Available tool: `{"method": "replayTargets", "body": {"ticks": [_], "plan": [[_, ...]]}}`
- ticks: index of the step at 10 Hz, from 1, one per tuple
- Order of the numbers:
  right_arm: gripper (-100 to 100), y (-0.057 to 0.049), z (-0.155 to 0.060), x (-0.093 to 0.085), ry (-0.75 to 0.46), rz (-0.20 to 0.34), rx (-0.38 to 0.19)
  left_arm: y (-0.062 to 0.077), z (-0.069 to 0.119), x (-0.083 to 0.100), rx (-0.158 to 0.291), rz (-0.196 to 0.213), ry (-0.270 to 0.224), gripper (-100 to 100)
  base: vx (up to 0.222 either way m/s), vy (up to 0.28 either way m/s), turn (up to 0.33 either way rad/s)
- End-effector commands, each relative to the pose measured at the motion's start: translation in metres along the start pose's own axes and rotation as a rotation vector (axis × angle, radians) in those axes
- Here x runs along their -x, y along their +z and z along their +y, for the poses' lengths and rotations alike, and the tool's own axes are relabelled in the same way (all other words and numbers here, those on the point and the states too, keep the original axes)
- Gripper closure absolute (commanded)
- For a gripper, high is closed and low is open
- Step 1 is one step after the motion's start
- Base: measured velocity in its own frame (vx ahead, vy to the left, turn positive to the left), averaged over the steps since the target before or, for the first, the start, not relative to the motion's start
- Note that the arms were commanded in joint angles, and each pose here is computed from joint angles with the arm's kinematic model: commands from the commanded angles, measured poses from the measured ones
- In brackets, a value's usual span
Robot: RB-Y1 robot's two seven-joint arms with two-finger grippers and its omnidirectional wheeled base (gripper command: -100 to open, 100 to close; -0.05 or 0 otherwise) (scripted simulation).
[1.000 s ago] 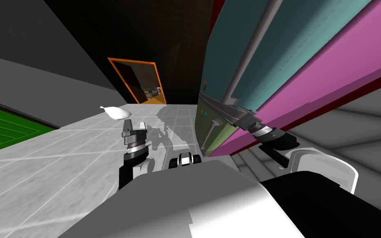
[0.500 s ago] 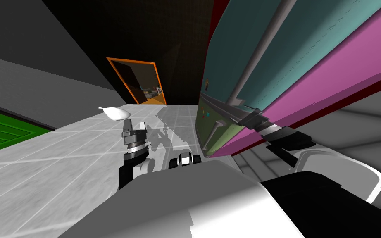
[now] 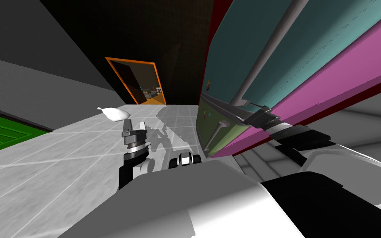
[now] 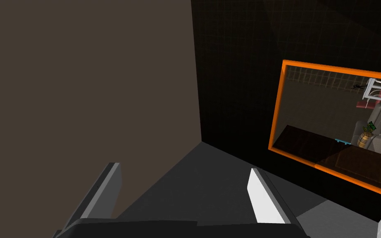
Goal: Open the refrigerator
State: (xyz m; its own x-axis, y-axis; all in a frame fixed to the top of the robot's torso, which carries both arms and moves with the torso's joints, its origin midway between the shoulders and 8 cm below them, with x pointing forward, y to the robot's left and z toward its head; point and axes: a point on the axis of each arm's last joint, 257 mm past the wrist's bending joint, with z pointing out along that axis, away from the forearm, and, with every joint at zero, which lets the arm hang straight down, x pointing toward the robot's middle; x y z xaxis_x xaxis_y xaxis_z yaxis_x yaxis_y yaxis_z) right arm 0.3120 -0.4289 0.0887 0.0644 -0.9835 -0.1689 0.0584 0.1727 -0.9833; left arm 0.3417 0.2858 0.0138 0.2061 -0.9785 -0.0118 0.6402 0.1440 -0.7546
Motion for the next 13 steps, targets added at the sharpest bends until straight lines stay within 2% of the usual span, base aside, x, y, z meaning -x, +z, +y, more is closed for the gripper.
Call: {"method": "replayTargets", "body": {"ticks": [1, 3, 6, 7, 8, 9, 10, 11, 12, 13], "plan": [[-100, -0.006, -0.019, -0.011, -0.106, 0.07, -0.018, 0.0, 0.0, 0.0, 0.0, 0.0, 0.0, 0, 0.045, 0.06, -0.017], [-100, -0.009, -0.029, -0.007, -0.176, 0.091, -0.026, 0.0, 0.0, 0.0, 0.0, 0.0, 0.0, 0, 0.024, 0.041, -0.009], [-100, -0.009, -0.031, -0.009, -0.16, 0.088, -0.025, 0.0, 0.0, 0.0, 0.0, 0.0, 0.0, 0, 0.057, 0.008, 0.015], [100, -0.009, -0.031, -0.01, -0.158, 0.089, -0.024, 0.0, 0.0, 0.0, 0.0, 0.0, 0.0, 0, 0.01, -0.003, -0.006], [100, -0.015, -0.036, -0.021, -0.164, 0.129, -0.032, 0.0, 0.0, 0.0, 0.0, 0.0, 0.0, 0, 0.049, 0.112, 0.028], [100, -0.015, -0.036, -0.021, -0.164, 0.129, -0.032, 0.0, 0.0, 0.0, 0.0, 0.0, 0.0, 0, 0.081, 0.209, 0.001], [100, -0.02, -0.038, -0.033, -0.168, 0.17, -0.036, 0.0, 0.0, 0.0, 0.0, 0.0, 0.0, 0, 0.128, 0.265, 0.003], [100, -0.02, -0.038, -0.033, -0.168, 0.17, -0.036, 0.0, 0.0, 0.0, 0.0, 0.0, 0.0, 0, 0.098, 0.283, -0.014], [100, -0.026, -0.041, -0.044, -0.172, 0.21, -0.039, 0.0, 0.0, 0.0, 0.0, 0.0, 0.0, 0, 0.121, 0.317, 0.018], [100, -0.026, -0.041, -0.044, -0.172, 0.21, -0.039, 0.0, 0.0, 0.0, 0.0, 0.0, 0.0, 0, 0.116, 0.289, -0.015]]}}
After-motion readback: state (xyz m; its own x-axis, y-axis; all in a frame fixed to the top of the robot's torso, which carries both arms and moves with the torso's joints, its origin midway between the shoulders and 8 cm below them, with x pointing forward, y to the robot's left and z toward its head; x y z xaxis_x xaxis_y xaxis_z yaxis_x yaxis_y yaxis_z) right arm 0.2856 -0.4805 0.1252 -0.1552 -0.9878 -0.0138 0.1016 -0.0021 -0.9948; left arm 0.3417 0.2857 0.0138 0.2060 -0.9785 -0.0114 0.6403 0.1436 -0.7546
